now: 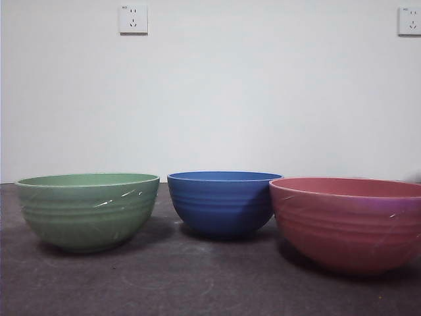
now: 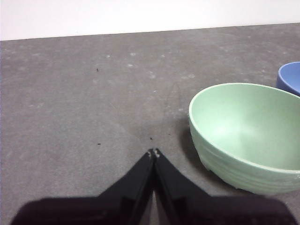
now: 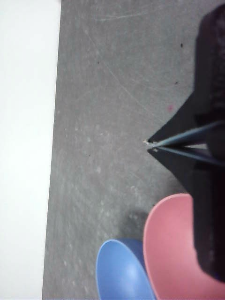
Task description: Pick up the green bowl on the top,put the green bowl on the left,pick up the red bowl in the middle,put the red bowl on the right
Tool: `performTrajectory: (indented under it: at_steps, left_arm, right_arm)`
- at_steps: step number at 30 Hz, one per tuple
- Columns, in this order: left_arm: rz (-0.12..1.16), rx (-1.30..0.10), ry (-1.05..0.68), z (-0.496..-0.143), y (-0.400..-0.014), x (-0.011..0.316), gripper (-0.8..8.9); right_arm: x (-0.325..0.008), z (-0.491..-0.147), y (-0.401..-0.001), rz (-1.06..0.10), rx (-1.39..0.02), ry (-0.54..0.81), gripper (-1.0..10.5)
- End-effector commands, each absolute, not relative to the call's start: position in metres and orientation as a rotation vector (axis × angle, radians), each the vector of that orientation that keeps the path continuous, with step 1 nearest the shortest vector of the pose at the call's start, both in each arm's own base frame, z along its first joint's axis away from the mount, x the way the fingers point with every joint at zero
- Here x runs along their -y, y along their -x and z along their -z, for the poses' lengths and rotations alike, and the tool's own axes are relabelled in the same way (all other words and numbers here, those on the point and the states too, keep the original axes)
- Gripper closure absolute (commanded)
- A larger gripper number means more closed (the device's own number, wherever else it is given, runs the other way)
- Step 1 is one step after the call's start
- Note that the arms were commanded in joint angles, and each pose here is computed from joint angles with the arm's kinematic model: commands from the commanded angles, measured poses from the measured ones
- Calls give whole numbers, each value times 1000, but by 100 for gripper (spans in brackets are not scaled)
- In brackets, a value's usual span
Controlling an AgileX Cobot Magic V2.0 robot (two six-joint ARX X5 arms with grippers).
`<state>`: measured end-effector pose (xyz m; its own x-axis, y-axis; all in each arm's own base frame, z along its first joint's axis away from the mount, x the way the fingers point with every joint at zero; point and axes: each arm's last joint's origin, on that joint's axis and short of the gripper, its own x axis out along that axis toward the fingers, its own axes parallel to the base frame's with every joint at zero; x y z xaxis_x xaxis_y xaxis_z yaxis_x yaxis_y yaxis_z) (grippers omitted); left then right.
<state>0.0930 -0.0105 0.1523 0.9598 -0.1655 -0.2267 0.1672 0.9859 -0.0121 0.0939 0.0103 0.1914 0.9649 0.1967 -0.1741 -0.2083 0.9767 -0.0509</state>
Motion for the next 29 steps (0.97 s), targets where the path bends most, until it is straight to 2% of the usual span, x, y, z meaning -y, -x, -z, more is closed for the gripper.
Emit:
performTrajectory:
  at_steps: [1, 11, 29]
  left_arm:
    - [163, -238, -1, -149, -93, 10, 817]
    - [163, -238, -1, -149, -93, 10, 817]
    - [163, -238, -1, -149, -93, 10, 817]
  right_arm:
    - [-9, -180, -93, -197, -157, 62, 963]
    - [-9, -149, -95, -194, -166, 43, 963]
    - [-9, -149, -96, -185, -167, 7, 963]
